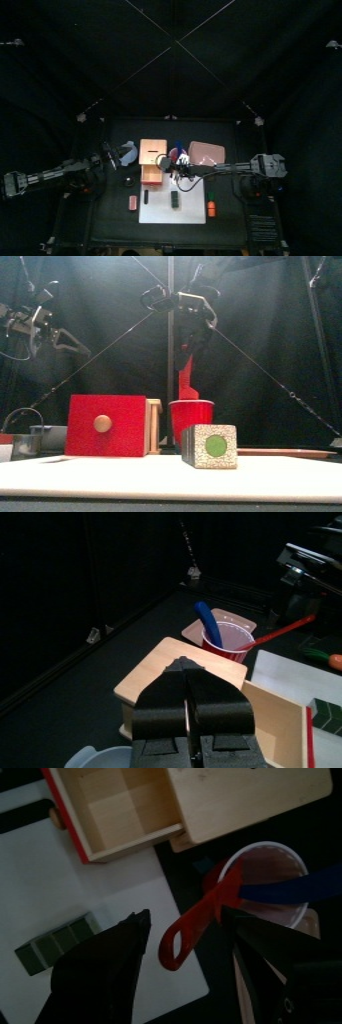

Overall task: Place sushi on board then cut the sushi with the knife then place the pieces on the plate
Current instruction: Pick knife at handle with right hand

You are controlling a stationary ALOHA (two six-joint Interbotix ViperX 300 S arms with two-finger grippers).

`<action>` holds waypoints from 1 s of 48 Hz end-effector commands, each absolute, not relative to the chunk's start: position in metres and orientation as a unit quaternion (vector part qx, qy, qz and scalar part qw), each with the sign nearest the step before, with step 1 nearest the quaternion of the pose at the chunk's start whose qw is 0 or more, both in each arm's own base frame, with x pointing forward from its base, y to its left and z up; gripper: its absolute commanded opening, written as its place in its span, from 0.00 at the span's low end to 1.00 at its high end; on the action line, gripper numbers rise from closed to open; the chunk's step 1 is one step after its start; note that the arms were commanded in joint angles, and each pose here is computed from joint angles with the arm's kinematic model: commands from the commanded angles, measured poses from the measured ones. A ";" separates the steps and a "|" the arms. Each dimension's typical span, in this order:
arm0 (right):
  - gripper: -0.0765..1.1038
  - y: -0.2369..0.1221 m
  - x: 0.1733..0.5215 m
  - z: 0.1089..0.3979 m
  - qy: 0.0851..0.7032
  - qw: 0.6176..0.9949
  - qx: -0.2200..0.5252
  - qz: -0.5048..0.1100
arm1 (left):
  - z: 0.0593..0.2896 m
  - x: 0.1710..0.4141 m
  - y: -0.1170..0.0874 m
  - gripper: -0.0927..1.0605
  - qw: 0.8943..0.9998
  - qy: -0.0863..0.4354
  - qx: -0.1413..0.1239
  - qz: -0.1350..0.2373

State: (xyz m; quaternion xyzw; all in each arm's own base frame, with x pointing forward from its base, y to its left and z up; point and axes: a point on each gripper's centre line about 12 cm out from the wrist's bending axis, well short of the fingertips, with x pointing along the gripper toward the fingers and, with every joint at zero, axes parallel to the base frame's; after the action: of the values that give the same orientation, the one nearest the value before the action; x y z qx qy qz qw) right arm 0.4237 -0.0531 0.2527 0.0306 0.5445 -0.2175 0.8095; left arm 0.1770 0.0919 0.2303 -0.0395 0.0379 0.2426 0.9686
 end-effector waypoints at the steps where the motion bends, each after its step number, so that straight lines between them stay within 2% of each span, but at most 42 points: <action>1: 0.83 -0.060 0.424 0.266 0.551 0.800 0.034 -0.235 | 0.235 0.179 0.093 0.17 0.969 0.032 -0.037 0.244; 9: 0.80 -0.061 0.429 0.266 0.552 0.799 0.032 -0.237 | 0.234 0.178 0.093 0.17 0.969 0.033 -0.037 0.244; 21: 0.60 -0.062 0.426 0.267 0.563 0.789 0.035 -0.243 | 0.232 0.178 0.093 0.17 0.968 0.036 -0.038 0.245; 24: 0.57 -0.062 0.423 0.270 0.567 0.785 0.035 -0.246 | 0.233 0.178 0.093 0.17 0.968 0.034 -0.037 0.244; 34: 0.56 -0.061 0.395 0.315 0.546 0.795 0.050 -0.261 | 0.234 0.178 0.093 0.17 0.968 0.032 -0.037 0.244; 42: 0.56 -0.057 0.360 0.372 0.477 0.838 0.052 -0.258 | 0.240 0.180 0.094 0.17 0.969 0.025 -0.035 0.244; 48: 0.56 -0.045 0.335 0.395 0.417 0.878 0.061 -0.229 | 0.243 0.181 0.094 0.17 0.969 0.022 -0.034 0.242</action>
State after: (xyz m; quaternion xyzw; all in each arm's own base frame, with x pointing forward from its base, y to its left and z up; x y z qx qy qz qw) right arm 0.3527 -0.0506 0.3701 0.0532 0.4670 -0.2450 0.8480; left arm 0.1771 0.0922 0.2307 -0.0395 0.0379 0.2433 0.9684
